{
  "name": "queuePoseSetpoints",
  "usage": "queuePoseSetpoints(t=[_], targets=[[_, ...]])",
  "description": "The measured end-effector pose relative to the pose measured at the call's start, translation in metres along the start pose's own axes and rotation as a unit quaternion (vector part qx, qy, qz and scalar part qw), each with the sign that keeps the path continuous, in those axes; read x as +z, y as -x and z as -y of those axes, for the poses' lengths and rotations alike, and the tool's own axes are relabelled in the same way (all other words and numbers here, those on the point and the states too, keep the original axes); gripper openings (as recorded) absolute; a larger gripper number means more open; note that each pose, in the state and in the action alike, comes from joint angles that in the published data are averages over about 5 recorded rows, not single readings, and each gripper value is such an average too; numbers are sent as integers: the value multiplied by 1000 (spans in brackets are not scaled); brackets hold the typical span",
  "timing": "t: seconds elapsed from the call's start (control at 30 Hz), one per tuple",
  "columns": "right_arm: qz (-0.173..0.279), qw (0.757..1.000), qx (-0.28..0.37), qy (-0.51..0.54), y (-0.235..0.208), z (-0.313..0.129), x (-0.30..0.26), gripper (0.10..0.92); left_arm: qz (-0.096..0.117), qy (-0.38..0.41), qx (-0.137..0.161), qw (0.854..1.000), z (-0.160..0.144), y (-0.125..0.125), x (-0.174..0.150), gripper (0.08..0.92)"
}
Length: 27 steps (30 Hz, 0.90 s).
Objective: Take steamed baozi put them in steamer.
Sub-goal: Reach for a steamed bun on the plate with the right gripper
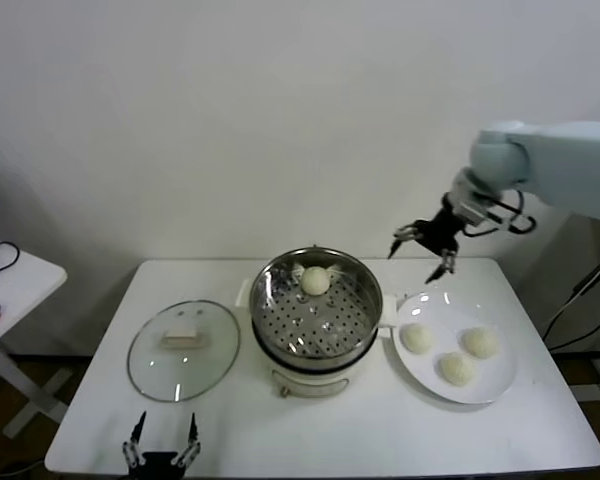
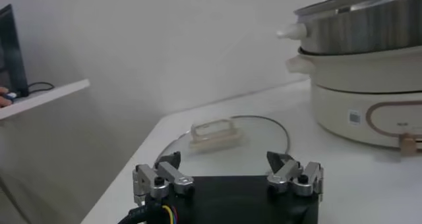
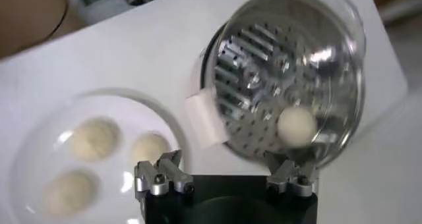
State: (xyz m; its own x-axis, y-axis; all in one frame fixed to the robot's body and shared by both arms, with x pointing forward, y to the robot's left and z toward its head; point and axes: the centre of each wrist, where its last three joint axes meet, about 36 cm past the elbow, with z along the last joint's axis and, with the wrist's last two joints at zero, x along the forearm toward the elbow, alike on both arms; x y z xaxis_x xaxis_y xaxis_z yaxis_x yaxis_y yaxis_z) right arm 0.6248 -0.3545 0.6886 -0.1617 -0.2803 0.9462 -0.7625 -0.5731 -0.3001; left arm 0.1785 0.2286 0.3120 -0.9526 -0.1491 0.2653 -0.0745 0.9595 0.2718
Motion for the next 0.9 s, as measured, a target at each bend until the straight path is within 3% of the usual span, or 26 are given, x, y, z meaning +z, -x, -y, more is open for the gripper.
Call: queuePoseSetpoints(t=[0.37,0.9], targets=[[-89,968,-4,236,43,-61,-4,823,-4,3,3,1000,2,-1,3,823],[-96,948,-20,303,158,-57,-6,823,-14,13,-12,1000,-6,-3,10,823]])
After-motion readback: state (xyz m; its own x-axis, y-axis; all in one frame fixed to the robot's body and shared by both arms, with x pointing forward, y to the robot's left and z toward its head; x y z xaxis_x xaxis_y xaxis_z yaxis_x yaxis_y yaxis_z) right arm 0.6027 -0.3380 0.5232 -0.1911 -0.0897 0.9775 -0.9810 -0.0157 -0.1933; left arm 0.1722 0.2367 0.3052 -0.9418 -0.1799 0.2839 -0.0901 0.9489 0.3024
